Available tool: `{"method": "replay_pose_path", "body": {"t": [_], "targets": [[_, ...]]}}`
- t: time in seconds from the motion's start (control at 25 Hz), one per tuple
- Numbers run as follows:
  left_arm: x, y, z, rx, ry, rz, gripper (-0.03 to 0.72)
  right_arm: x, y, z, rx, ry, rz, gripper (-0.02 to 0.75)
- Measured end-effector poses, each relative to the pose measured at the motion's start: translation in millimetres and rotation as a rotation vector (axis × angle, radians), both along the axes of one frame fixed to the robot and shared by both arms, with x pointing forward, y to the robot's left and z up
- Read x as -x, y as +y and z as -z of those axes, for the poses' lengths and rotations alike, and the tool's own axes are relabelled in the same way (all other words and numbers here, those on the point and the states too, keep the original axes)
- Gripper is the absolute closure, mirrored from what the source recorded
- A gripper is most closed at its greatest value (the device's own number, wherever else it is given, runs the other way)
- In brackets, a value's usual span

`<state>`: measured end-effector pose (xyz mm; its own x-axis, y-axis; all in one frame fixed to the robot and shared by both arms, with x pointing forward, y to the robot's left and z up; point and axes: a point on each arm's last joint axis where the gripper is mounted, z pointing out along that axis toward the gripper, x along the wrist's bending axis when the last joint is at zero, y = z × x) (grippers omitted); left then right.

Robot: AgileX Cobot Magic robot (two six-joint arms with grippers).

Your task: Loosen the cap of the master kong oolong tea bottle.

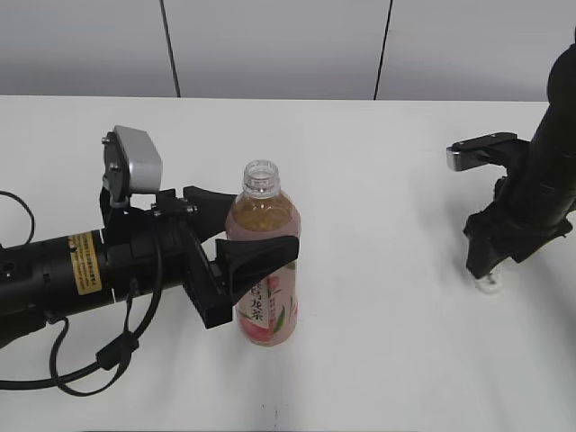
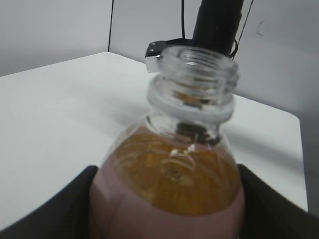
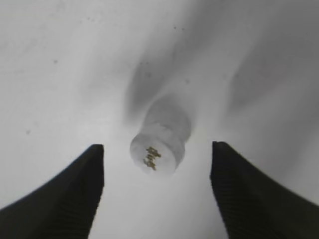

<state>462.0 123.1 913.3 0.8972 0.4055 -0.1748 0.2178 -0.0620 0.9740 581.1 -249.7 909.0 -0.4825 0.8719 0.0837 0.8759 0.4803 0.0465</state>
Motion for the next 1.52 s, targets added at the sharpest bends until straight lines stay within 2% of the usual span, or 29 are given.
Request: {"method": "replay_pose_path", "body": {"t": [0.08,0.16,0.32,0.44,0.52,0.76,0.92,1.04,1.28,1.52], "targets": [[0,0,0,0.000,0.000,0.000,0.216,0,1,0,-0.007,0.004,0.037,0.152],[0,0,0,0.000,0.000,0.000,0.216,0,1,0,-0.007,0.008,0.077,0.111],[0,0,0,0.000,0.000,0.000,0.216,12,-2,-13,0.023,0.106,0.139,0.184],[0,0,0,0.000,0.000,0.000,0.216,26,-4,-37,0.042,0.147,0.159,0.217],[0,0,0,0.000,0.000,0.000,0.216,39,-6,-61,0.037,0.117,0.169,0.223],[0,0,0,0.000,0.000,-0.001,0.216,99,-13,-144,-0.018,-0.128,0.206,0.225],[0,0,0,0.000,0.001,-0.002,0.216,155,-20,-171,-0.051,-0.274,0.212,0.226],[0,0,0,-0.001,0.001,-0.003,0.216,198,-25,-174,-0.071,-0.358,0.215,0.226],[0,0,0,-0.002,0.002,-0.005,0.216,271,-33,-153,-0.109,-0.503,0.226,0.227],[0,0,0,-0.003,0.002,-0.004,0.216,318,-39,-143,-0.173,-0.765,0.228,0.227]]}}
